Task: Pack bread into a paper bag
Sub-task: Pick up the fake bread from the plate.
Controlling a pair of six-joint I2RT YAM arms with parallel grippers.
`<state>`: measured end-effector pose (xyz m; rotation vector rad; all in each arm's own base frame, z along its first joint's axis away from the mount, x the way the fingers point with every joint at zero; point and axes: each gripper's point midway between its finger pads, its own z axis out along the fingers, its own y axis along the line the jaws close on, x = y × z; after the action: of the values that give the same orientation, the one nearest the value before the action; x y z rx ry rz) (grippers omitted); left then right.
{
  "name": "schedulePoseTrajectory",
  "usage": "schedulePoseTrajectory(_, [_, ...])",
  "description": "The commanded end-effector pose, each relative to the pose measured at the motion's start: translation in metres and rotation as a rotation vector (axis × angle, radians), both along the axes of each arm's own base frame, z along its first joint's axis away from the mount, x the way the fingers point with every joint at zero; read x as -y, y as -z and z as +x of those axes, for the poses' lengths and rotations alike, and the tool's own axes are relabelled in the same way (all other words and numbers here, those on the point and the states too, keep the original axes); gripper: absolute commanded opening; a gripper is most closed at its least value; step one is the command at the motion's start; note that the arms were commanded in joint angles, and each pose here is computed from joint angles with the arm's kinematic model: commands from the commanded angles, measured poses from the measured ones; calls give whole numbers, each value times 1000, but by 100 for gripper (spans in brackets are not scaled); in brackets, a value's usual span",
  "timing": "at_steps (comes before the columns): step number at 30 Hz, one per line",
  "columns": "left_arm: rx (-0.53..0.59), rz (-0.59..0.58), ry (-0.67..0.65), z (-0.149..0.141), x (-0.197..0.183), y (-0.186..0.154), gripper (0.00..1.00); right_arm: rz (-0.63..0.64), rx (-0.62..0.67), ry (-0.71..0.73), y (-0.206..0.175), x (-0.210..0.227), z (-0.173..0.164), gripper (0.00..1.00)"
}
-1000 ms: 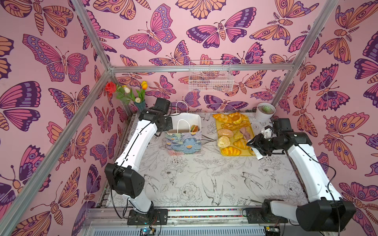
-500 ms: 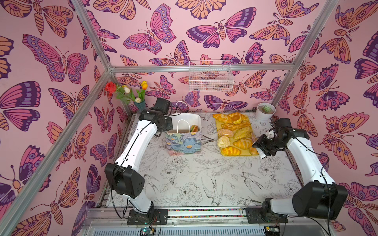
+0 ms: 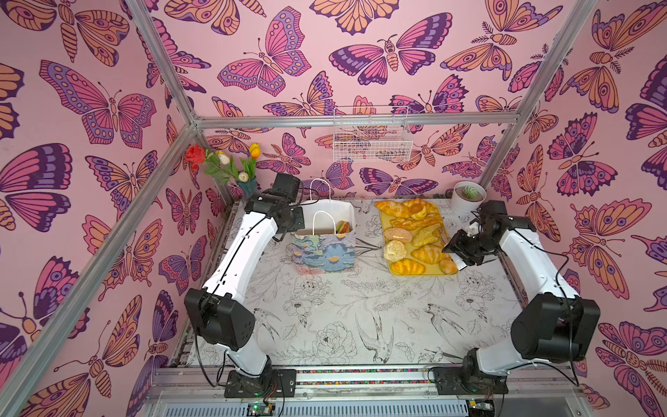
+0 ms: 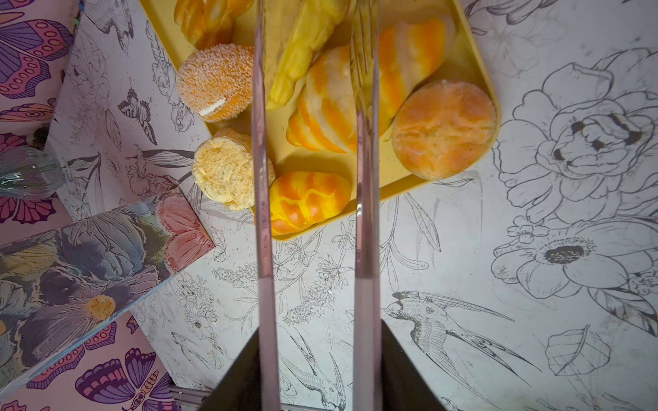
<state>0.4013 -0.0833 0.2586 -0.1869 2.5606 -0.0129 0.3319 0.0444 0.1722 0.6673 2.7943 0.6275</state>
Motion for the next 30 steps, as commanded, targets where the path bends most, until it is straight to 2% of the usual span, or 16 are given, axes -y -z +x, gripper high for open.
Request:
schedulePoseTrajectory(1, [1, 11, -4, -2, -5, -1, 11, -15, 27, -8, -2, 6, 11, 45])
schedulePoseTrajectory(15, [4, 20, -6, -2, -7, -2, 11, 6, -10, -20, 18, 6, 34, 45])
schedulePoseTrajectory(30, [5, 20, -8, -3, -7, -3, 12, 41, -33, -40, 32, 1, 40, 47])
